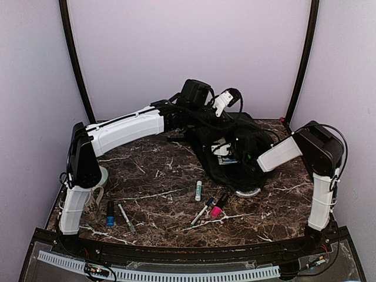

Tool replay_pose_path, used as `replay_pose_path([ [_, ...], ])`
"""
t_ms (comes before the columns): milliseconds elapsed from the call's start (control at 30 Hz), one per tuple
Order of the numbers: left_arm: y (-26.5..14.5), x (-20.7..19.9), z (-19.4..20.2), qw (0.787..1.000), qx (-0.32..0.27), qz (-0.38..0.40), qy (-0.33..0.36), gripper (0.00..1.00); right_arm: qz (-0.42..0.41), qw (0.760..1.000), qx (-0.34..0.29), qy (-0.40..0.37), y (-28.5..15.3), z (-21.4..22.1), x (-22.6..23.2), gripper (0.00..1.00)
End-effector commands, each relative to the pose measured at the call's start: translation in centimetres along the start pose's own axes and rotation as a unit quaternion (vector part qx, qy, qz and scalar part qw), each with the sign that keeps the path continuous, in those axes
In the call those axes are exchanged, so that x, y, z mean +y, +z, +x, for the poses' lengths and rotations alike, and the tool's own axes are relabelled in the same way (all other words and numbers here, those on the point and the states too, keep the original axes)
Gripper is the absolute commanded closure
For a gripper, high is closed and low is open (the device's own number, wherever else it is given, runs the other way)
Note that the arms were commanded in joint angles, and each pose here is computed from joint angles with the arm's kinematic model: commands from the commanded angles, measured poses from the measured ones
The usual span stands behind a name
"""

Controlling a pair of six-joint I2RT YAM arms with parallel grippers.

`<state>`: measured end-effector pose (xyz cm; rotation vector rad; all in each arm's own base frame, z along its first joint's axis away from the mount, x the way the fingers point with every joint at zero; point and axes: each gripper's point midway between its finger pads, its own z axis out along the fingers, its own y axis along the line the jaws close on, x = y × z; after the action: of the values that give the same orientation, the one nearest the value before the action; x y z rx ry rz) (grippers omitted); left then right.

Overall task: Pack the student bag
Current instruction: Place the stationery in the student bag, then zip the student bag at the center of the board.

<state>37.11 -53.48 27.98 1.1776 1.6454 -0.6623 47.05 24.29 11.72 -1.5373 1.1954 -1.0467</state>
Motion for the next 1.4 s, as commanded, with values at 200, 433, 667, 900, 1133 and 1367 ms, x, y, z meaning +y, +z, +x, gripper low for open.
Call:
replay_pose_path([
  [200,-5.6,-0.5,-8.4,0.993,-0.118,-0.007,0.020,1.00,-0.055,0.996,-0.003,0.065,-2.9,1.0,0.0,0.37],
  [433,-4.5,-0.5,-6.4,0.994,-0.105,-0.011,0.014,1.00,-0.141,0.982,-0.039,0.116,-8.6,0.4,0.9,0.30],
  [667,-3.2,-0.7,-3.9,0.996,-0.089,-0.002,-0.008,1.00,-0.276,0.941,-0.089,0.173,-16.7,0.2,4.3,0.28],
  [900,-1.5,-1.9,-0.5,0.996,-0.073,0.029,-0.031,1.00,-0.384,0.885,-0.106,0.242,-24.2,2.1,6.7,0.28],
  [1133,1.4,-4.5,5.3,0.997,-0.028,0.064,-0.034,1.00,-0.410,0.822,-0.116,0.378,-25.4,5.8,3.1,0.29],
  [1367,3.6,-7.9,10.5,0.995,-0.010,0.085,-0.048,1.00,-0.375,0.789,-0.135,0.468,-23.4,7.4,-3.8,0.30],
])
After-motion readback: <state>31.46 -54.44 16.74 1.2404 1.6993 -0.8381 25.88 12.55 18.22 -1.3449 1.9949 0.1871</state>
